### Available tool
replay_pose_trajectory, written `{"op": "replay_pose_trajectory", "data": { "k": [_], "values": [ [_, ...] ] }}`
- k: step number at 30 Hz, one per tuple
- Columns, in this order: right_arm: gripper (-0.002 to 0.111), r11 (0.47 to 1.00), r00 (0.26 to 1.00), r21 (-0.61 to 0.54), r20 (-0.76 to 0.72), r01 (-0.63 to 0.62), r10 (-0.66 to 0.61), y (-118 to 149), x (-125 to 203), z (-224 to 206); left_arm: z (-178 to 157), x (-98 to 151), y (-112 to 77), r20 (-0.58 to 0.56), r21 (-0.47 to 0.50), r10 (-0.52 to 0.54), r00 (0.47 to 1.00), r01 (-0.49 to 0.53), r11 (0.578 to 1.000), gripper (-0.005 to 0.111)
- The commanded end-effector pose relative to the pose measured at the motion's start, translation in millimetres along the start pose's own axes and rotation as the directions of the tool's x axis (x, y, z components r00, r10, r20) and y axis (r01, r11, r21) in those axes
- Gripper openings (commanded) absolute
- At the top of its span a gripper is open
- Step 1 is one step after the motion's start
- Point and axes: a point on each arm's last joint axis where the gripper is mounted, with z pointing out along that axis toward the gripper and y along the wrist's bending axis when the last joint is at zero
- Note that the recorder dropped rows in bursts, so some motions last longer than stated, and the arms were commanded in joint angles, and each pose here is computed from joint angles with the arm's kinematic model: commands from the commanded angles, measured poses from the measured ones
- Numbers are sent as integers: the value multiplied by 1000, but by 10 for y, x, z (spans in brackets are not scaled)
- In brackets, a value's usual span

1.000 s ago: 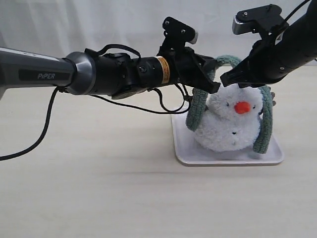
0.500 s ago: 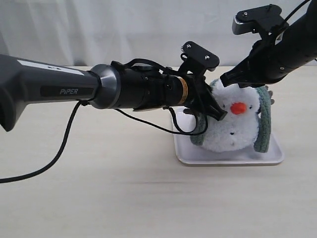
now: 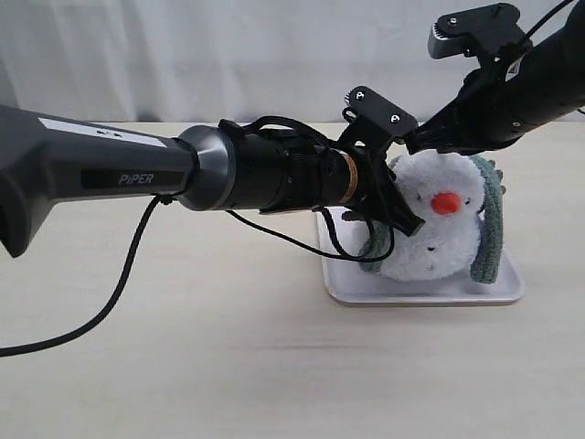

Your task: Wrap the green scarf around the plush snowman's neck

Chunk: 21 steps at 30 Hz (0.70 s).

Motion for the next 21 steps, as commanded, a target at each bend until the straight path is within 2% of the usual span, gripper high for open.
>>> {"op": "replay_pose_trajectory", "data": {
  "k": [1, 4, 10, 18, 21],
  "values": [
    [4, 1000, 1000, -11, -15, -14, 14, 4, 30, 99, -52, -27, 19, -28, -38, 17, 999, -18, 999, 0],
    [4, 1000, 998, -17, -69, -15, 13, 12, 86, 227, -52, -12, 26, -39, -47, 16, 999, -18, 999, 0],
    [4, 1000, 997, -18, -76, -15, 13, 13, 94, 258, -52, -13, 17, -39, -45, 5, 999, -7, 999, 0],
    [4, 1000, 995, -20, -96, -15, 13, 15, 113, 256, -90, -61, -140, -35, -26, 25, 999, -26, 999, 0],
    [4, 1000, 995, -21, -99, -15, 13, 15, 115, 256, -94, -34, -133, -66, -51, 20, 998, -24, 998, 7]
  ]
}}
